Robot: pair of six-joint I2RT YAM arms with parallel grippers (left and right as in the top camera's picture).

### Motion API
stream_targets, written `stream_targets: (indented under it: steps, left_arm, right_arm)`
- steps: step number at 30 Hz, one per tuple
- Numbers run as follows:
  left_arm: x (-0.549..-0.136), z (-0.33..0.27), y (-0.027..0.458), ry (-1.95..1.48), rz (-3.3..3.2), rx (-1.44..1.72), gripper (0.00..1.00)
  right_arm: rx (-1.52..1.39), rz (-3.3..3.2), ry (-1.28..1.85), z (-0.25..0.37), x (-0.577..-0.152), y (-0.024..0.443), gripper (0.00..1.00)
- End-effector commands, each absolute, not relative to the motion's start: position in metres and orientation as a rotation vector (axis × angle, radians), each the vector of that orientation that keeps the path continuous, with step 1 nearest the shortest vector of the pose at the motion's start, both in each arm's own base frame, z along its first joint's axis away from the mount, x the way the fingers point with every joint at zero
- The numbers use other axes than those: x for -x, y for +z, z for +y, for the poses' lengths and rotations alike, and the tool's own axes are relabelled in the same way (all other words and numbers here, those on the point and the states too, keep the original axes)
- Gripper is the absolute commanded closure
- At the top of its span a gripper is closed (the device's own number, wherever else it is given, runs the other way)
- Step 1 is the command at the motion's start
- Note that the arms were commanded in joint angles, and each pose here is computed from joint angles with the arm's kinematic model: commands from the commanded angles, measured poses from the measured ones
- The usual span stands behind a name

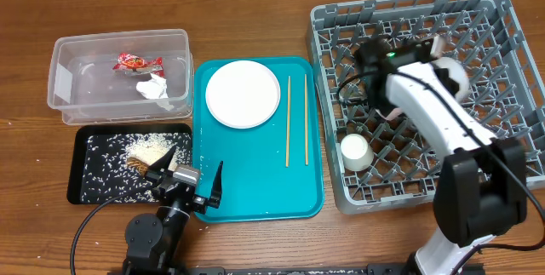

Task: Sort waste into correct bins and load items into the dishwasher
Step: 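Release the grey bowl in the rack's back right and withdraw, then move the right gripper to the white plate and grasp its rim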

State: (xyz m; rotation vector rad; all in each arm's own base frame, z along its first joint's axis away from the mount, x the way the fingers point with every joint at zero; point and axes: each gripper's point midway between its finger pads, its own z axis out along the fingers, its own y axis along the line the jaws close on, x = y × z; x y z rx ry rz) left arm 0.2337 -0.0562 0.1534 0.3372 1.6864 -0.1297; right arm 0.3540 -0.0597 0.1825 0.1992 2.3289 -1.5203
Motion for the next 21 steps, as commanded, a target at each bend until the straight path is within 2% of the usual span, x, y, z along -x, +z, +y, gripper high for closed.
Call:
stream_targets:
  steps: [1, 4, 5, 6, 14, 21]
  left_arm:
    - [-0.233, -0.060, 0.153, -0.144, 1.682, -0.351, 0.00]
    - [-0.233, -0.060, 0.153, -0.144, 1.682, -0.351, 0.00]
    - [-0.233, -0.060, 0.153, -0.144, 1.682, -0.351, 0.00]
    - [-0.233, -0.060, 0.153, -0.145, 1.682, -0.351, 0.00]
    - [-0.233, -0.060, 0.153, -0.145, 1.682, -0.351, 0.00]
    - [-0.233, -0.060, 0.153, -0.145, 1.682, -0.351, 0.00]
  right_arm:
    - [-0.180, 2.325, -1.507, -0.051, -0.352, 0.181, 0.96]
    - [-0.180, 2.328, -1.514, -0.050, -0.348, 0.182, 0.94]
    - [-0.205, 2.322, -1.511, -0.051, -0.346, 0.183, 0.88]
    - [-0.265, 2.312, -1.495, -0.051, -0.342, 0.185, 0.76]
    - [-0.352, 2.345, -1.333, -0.020, -0.338, 0.212, 0.58]
    - [-0.318, 2.462, -1.068, 0.030, -0.338, 0.231, 0.55]
